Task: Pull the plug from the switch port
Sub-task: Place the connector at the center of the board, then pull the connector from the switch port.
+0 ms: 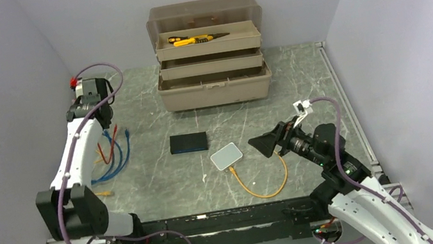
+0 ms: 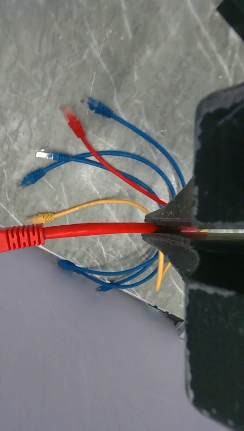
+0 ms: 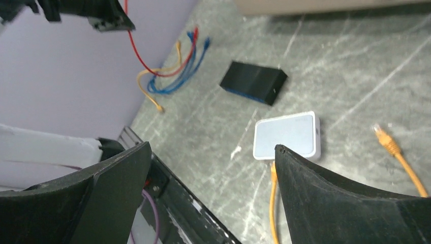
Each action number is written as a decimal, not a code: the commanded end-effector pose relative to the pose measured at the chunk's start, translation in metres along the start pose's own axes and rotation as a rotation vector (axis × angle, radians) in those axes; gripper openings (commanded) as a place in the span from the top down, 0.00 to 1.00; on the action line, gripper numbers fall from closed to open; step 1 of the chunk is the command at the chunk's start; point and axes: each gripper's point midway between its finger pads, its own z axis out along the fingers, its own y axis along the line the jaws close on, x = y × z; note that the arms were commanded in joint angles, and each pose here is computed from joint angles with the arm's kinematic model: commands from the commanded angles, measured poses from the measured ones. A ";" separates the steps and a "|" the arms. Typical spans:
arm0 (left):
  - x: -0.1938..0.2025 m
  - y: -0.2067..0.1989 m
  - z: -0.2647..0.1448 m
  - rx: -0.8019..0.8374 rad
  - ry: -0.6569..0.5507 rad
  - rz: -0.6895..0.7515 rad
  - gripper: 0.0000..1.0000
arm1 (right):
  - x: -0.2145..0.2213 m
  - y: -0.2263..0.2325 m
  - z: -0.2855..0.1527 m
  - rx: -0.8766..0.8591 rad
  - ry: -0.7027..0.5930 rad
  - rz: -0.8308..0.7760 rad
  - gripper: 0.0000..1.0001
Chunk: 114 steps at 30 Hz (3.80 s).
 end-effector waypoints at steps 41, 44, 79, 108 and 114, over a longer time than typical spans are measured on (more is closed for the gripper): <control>0.087 -0.216 -0.206 1.332 -0.110 -0.138 0.20 | 0.113 -0.063 0.060 0.028 0.323 0.143 0.21; 0.120 -0.245 -0.199 1.322 -0.043 -0.054 0.25 | 0.133 -0.069 0.063 0.053 0.364 0.161 0.25; 0.225 -0.349 -0.162 1.195 0.130 0.252 0.44 | 0.198 -0.108 0.090 0.158 0.478 0.335 0.60; 0.253 -0.349 -0.157 1.189 0.180 0.254 0.50 | 0.216 -0.123 0.078 0.233 0.544 0.362 0.74; 0.262 -0.348 -0.160 1.192 0.191 0.271 0.56 | 0.212 -0.129 0.080 0.259 0.509 0.414 0.73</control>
